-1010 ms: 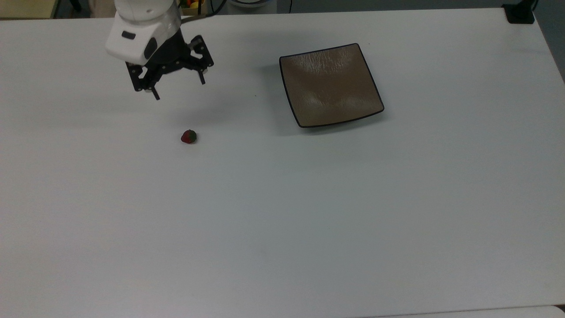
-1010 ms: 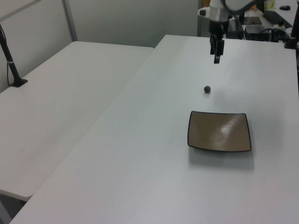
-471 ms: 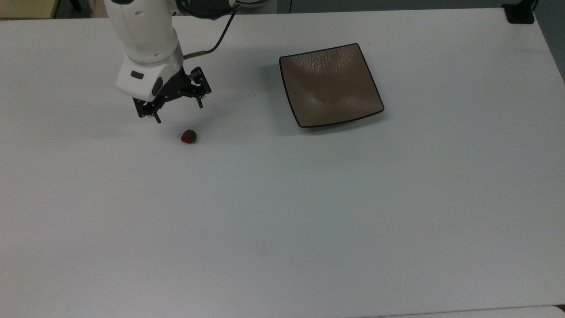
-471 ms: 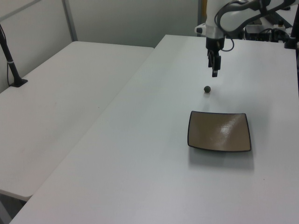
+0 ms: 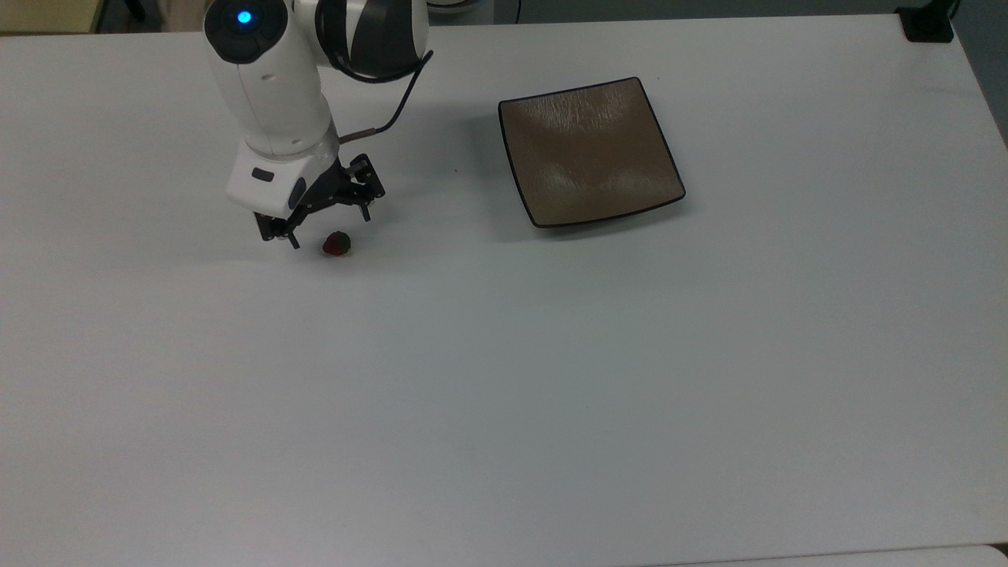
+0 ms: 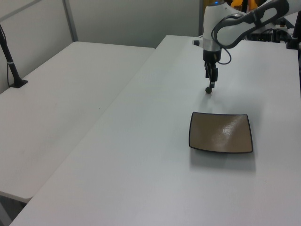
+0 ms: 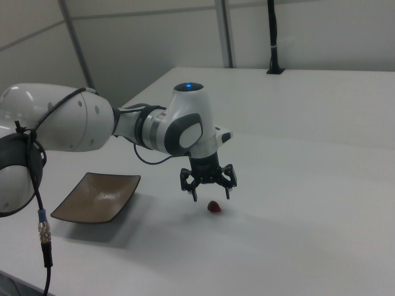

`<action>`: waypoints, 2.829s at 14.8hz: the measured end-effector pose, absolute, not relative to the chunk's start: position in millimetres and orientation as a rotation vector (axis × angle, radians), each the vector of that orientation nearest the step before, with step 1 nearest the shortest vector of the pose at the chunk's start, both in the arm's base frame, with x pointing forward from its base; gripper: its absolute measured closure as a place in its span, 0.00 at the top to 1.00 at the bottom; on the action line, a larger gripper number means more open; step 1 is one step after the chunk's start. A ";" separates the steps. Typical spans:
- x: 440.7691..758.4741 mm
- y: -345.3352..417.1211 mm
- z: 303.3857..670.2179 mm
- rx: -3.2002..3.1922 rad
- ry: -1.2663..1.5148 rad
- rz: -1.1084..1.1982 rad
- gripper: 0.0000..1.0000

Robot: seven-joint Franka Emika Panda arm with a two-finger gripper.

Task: Strawberries on a ceramic plate
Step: 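Lower the gripper onto the strawberry and close the fingers on it, then lift the held strawberry up off the table, then carry the strawberry over the brown plate and lower it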

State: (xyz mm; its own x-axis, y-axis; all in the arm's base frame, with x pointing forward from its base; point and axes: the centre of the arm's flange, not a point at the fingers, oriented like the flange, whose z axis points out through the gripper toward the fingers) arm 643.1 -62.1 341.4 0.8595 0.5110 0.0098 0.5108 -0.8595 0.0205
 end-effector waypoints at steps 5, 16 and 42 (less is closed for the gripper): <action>646.5 -56.9 320.5 2.982 0.869 0.005 0.96; 642.6 -57.3 307.8 2.911 1.033 -0.043 0.36; 508.0 163.2 566.0 2.891 1.121 -0.162 0.36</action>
State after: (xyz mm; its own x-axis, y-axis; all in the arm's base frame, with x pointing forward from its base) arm 508.0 163.2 566.0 0.7341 0.6700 -0.1105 0.6738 -0.7389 -0.0033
